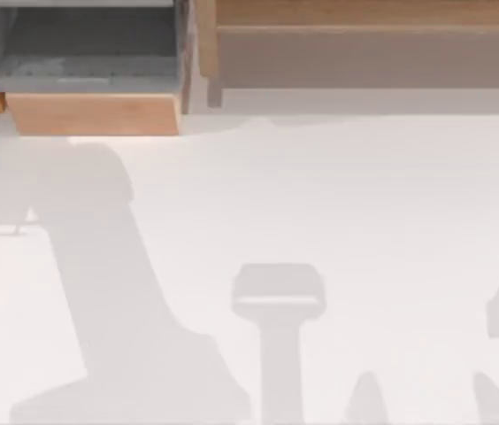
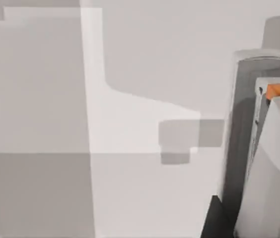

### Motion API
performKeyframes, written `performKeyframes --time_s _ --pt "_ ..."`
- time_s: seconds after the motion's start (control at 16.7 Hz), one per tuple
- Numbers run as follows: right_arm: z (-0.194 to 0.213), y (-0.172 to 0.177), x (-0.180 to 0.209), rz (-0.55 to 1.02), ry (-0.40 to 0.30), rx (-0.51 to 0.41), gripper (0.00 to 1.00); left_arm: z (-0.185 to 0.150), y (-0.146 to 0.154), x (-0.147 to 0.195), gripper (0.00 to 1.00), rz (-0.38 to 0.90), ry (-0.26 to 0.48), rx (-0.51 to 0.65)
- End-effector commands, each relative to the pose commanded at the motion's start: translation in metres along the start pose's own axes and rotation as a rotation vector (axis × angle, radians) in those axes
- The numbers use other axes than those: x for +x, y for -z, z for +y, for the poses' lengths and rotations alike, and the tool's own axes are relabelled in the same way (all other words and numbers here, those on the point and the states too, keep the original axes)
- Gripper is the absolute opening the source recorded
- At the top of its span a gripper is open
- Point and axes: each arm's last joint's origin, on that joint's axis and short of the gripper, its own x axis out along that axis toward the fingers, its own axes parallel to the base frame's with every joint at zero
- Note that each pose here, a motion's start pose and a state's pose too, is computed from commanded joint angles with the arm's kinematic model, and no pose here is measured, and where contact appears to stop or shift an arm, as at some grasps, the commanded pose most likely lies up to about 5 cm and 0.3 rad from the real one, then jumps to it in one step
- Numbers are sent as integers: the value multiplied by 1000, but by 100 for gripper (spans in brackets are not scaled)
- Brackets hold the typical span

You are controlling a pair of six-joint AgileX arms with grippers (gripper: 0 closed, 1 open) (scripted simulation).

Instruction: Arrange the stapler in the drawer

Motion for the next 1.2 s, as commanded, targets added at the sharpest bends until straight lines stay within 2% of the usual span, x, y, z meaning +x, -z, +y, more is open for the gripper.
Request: performKeyframes --time_s 0.12,1.14,1.2 --pt "0 0 0 0 0 0 100 0 0 10 0 30 17 -9" --pt "0 0 0 0 0 0 100 0 0 20 0 30 17 -9" --pt "0 0 0 0 0 0 100 0 0 20 8 30 17 -9"
